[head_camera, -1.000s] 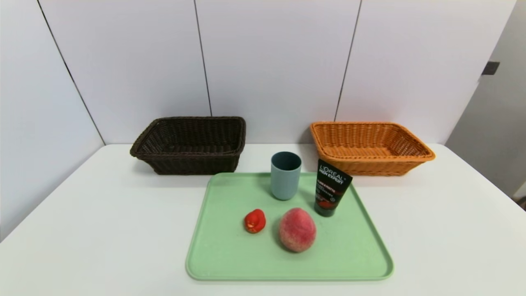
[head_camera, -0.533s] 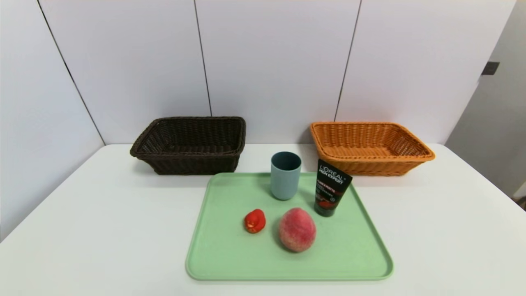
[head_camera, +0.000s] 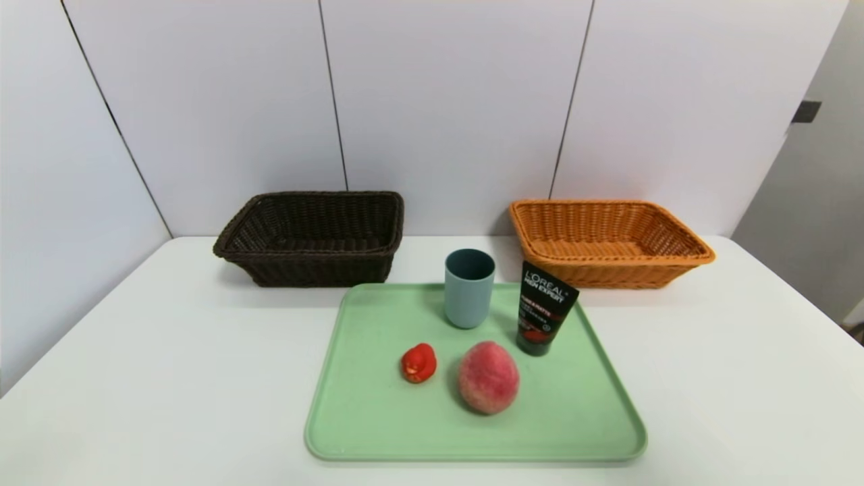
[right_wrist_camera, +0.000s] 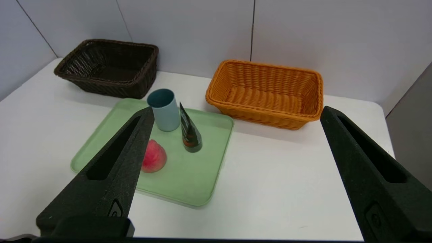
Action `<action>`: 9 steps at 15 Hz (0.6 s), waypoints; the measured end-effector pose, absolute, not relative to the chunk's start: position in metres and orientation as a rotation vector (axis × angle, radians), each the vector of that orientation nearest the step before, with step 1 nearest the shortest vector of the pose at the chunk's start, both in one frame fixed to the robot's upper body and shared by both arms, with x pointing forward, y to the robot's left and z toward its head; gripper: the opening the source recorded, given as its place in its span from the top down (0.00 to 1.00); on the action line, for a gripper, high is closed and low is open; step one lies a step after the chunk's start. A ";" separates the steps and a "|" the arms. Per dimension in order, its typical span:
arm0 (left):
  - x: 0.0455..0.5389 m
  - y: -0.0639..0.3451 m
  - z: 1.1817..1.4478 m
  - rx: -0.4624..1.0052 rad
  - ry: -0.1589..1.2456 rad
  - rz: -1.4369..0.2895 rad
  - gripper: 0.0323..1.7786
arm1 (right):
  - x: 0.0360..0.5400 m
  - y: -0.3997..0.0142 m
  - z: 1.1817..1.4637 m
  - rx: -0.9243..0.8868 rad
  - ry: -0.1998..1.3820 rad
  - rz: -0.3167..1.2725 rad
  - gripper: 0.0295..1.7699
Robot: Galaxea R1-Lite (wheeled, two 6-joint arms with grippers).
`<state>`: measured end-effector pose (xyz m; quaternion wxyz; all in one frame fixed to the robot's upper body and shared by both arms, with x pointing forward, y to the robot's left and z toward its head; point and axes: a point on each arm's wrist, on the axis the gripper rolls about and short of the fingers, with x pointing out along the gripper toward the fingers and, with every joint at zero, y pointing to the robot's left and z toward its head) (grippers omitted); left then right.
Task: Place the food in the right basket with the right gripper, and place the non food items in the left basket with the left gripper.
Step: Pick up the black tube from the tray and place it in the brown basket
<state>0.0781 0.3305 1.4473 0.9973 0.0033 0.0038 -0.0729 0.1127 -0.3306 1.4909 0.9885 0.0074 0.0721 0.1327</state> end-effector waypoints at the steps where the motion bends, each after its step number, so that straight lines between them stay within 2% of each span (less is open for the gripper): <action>1: 0.086 0.330 1.448 0.005 0.032 -0.151 0.05 | 0.125 -0.330 1.491 0.025 0.178 0.271 0.04; 5: 0.114 0.330 1.443 -0.006 0.147 -0.165 0.05 | 0.170 -0.324 1.485 0.099 0.312 0.320 0.04; 9: 0.135 0.328 1.425 -0.023 0.260 -0.193 0.05 | 0.204 -0.301 1.474 0.164 0.450 0.453 0.04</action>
